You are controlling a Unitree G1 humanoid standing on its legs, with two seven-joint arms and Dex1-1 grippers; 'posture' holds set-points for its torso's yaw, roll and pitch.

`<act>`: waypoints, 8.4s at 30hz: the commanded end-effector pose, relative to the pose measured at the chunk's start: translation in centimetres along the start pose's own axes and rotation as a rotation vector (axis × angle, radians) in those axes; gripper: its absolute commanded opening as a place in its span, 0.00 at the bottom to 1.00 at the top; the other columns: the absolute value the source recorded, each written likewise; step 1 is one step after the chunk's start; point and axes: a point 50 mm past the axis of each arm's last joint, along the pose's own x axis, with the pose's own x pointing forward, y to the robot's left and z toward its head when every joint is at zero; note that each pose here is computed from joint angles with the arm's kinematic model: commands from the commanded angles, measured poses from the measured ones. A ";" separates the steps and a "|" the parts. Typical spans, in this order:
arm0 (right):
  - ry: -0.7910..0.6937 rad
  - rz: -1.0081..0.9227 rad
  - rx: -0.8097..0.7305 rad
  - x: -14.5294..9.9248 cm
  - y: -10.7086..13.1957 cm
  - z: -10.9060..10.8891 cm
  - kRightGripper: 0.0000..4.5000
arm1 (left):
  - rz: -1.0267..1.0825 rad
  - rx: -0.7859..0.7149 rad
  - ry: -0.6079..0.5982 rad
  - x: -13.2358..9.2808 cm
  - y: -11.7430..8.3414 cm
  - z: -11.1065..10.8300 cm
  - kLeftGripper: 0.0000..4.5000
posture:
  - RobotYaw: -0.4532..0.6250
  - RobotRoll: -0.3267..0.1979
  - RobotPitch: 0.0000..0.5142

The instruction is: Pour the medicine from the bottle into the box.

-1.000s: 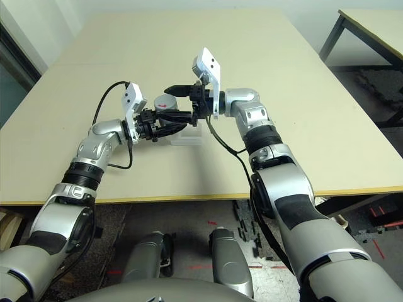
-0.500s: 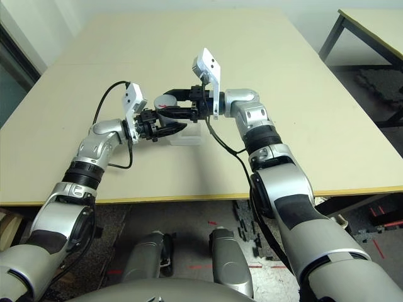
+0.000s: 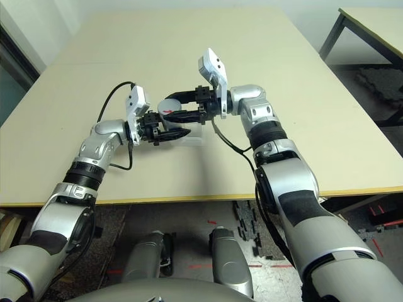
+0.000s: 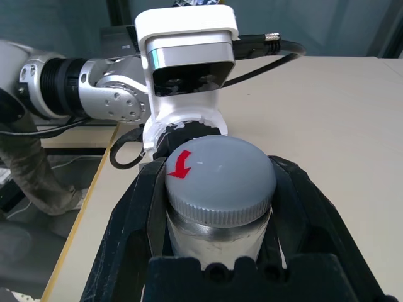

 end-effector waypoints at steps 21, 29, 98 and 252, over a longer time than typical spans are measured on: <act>-0.054 0.197 0.003 3.4 0.6 0.2 1.00 | 0.065 -0.083 0.014 -0.6 -0.3 -1.2 0.59 | 0.27 0.62 0.22; -0.043 0.093 0.030 1.5 -0.1 -0.2 1.00 | 0.067 -0.078 0.013 -0.5 -0.1 -1.1 0.59 | 0.27 0.62 0.21; 0.040 -0.233 0.054 -2.0 -1.9 -0.7 1.00 | 0.053 -0.060 0.013 0.0 -0.2 -1.1 0.59 | 0.27 0.62 0.17; -0.068 -0.184 0.217 -5.7 -1.6 0.8 1.00 | 0.130 -0.003 -0.117 -0.2 1.7 2.3 0.59 | 0.29 0.62 0.17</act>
